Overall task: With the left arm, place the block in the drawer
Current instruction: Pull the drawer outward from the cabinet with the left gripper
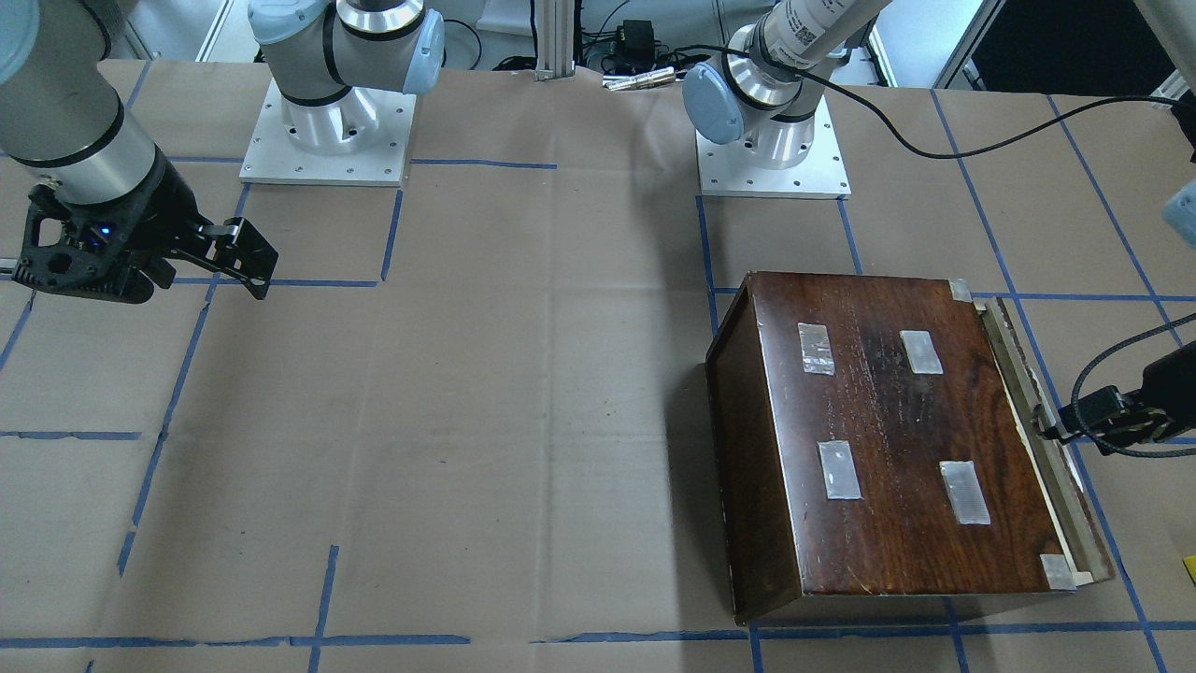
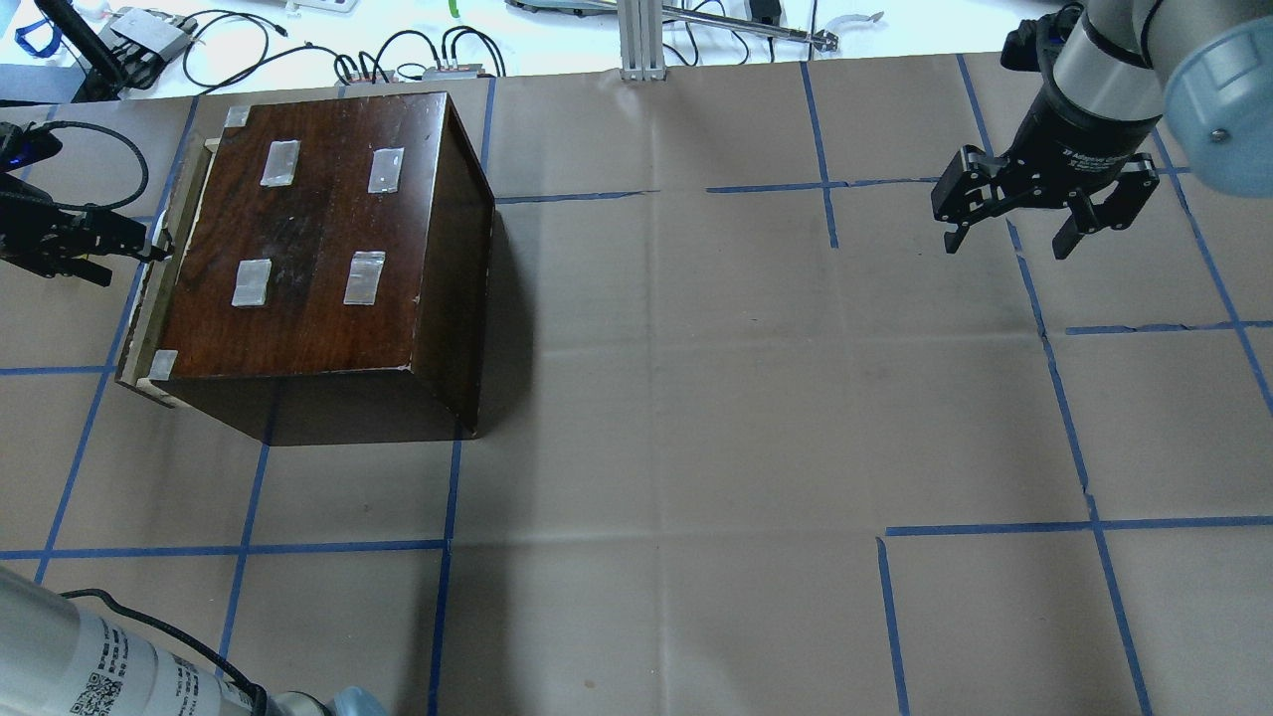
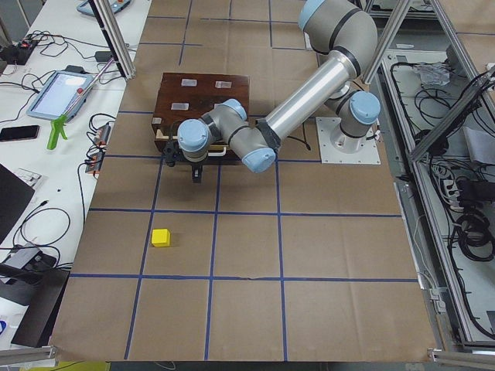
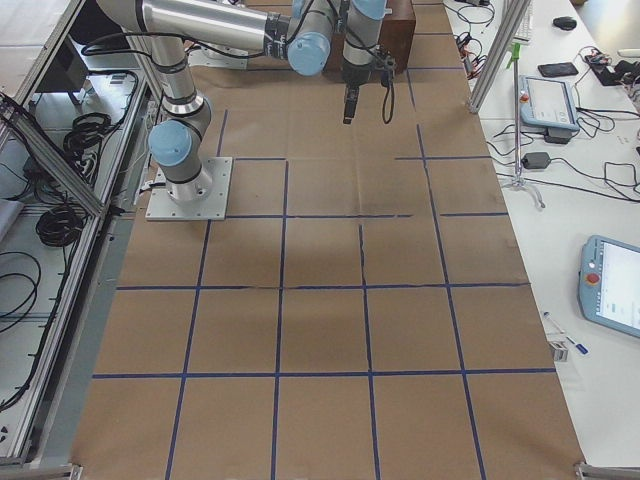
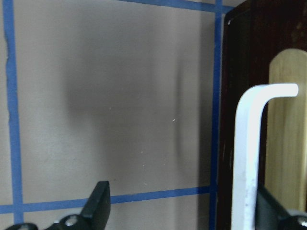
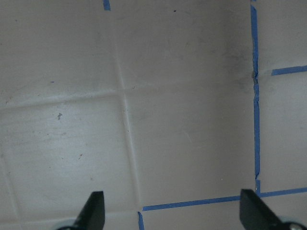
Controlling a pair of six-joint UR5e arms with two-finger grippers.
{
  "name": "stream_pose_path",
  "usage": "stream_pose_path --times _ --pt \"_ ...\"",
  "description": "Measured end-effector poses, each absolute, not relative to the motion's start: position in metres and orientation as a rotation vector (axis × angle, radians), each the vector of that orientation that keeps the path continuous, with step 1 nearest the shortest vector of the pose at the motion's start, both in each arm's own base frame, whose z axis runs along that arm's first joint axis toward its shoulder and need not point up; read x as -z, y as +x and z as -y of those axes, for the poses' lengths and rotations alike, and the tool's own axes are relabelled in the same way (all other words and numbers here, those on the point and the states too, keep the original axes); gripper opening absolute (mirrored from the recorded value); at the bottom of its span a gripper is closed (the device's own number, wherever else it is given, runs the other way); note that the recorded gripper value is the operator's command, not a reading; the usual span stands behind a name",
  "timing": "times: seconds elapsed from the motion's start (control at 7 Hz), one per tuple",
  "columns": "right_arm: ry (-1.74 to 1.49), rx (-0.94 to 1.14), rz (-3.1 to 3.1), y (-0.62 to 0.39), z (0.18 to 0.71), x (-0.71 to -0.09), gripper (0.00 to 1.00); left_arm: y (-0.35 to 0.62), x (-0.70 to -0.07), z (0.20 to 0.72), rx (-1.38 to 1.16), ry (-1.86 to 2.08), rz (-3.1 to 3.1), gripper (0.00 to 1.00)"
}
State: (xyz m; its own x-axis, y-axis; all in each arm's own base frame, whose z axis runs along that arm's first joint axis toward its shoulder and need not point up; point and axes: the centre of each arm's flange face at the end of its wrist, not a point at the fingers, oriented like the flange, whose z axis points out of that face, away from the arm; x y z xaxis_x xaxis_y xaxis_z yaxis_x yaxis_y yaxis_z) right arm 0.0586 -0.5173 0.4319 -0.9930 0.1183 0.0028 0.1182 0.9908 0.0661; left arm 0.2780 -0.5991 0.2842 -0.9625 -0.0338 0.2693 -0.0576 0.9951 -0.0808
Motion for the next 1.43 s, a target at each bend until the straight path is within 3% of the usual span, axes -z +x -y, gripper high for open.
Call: stream_pose_path --times 1.43 --pt "0.185 -0.104 -3.133 0.059 0.517 -0.432 1.00 0.345 -0.295 0.584 -0.182 0.087 2.930 0.99"
